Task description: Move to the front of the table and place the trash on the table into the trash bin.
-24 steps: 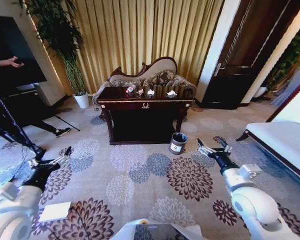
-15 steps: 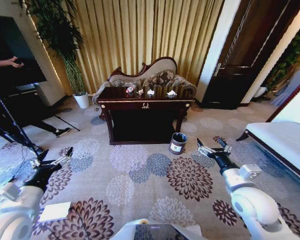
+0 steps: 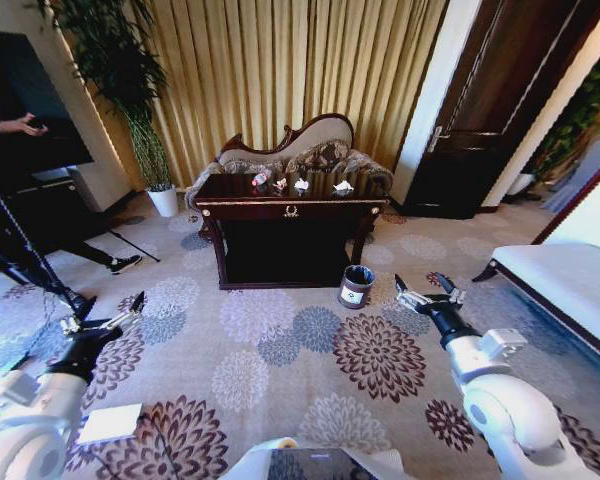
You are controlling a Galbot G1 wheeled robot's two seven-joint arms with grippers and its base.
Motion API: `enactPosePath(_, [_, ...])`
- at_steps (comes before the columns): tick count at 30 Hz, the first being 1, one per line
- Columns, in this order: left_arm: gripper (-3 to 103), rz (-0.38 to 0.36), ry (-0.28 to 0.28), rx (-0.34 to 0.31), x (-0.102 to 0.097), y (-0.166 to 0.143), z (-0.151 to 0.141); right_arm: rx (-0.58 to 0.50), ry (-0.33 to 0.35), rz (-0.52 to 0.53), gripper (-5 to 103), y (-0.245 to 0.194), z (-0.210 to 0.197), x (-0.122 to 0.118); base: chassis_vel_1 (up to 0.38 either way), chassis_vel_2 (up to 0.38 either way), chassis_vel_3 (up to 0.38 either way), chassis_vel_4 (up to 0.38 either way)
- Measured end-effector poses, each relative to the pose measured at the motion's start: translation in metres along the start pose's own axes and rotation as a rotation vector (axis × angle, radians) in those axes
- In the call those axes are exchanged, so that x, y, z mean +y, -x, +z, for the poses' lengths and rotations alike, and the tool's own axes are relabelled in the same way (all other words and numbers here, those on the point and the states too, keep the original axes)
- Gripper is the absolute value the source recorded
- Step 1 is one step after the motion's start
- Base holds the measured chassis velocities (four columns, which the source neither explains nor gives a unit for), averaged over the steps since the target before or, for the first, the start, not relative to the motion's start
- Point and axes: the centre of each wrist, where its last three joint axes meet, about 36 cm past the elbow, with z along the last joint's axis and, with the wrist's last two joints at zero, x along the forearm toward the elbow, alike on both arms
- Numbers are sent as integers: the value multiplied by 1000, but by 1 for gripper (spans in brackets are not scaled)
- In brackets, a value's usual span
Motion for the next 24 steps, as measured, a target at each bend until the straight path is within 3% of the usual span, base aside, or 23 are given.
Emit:
enactPosePath(13, [100, 3, 4, -9, 4, 0, 3, 4, -18, 8, 100, 1, 5, -2, -12, 10, 10, -11])
enactPosePath(24, [100, 12, 2, -10, 4, -1, 3, 9, -15, 14, 100, 1, 8, -3, -181, 169, 181, -162])
